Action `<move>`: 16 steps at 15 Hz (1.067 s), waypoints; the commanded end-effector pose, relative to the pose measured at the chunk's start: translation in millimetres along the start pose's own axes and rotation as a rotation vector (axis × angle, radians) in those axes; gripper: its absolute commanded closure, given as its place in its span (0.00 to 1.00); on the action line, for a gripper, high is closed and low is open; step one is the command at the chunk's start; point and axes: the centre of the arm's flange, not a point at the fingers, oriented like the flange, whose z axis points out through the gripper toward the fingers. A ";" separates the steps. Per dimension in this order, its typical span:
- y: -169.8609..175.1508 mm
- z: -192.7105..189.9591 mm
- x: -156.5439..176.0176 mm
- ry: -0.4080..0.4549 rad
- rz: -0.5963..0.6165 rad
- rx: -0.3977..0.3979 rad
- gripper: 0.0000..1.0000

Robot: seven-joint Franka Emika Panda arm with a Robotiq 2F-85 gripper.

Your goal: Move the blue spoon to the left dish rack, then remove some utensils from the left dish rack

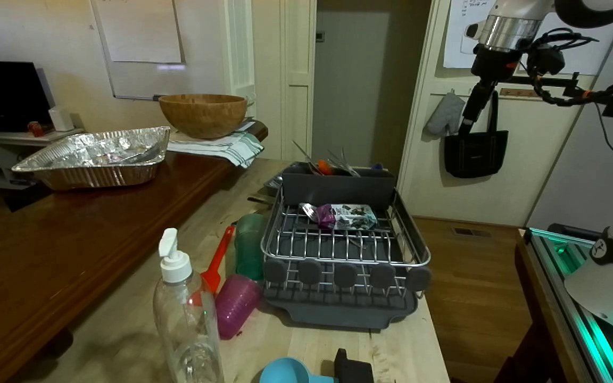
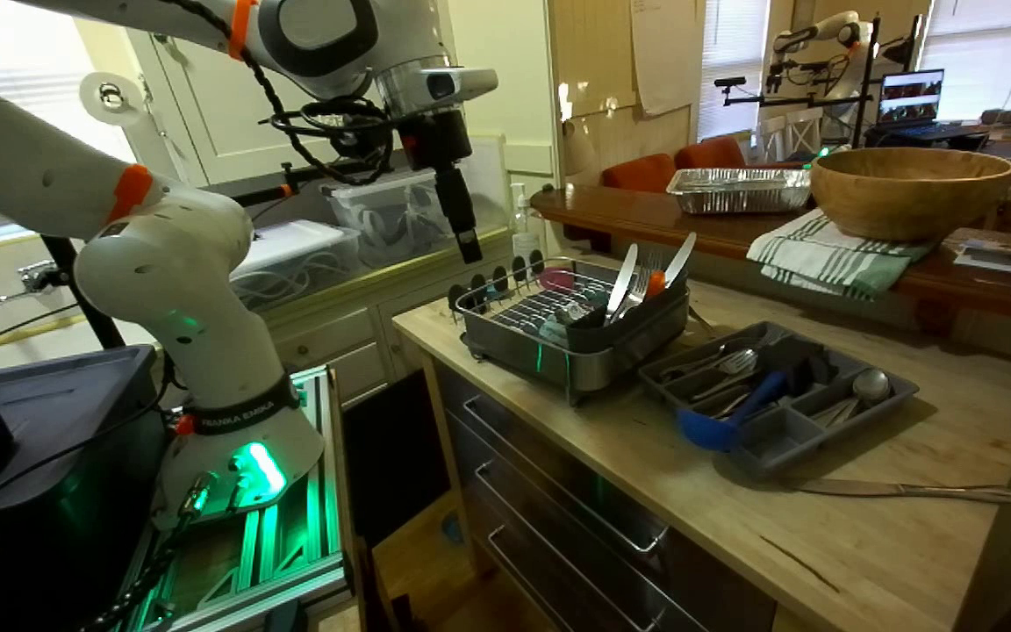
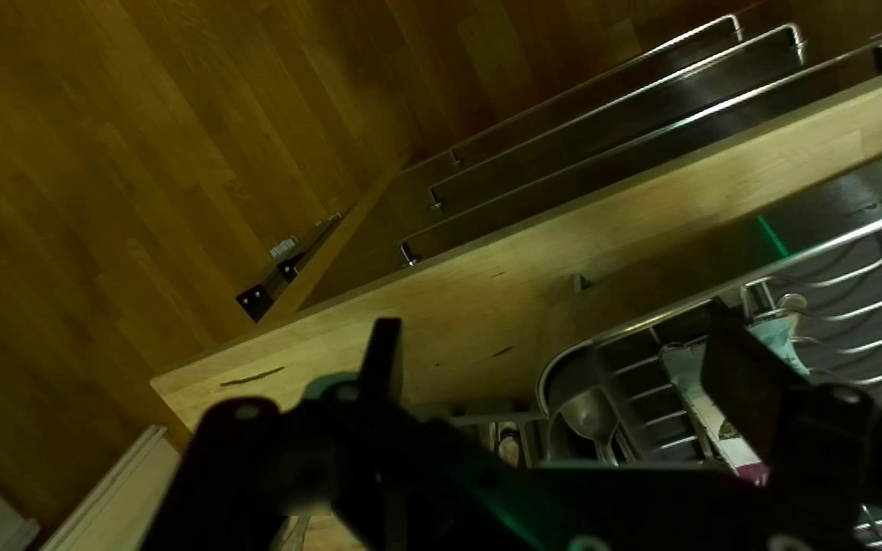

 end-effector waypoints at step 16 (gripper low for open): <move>-86.8 -0.7 80.1 0.086 -0.023 0.140 0.00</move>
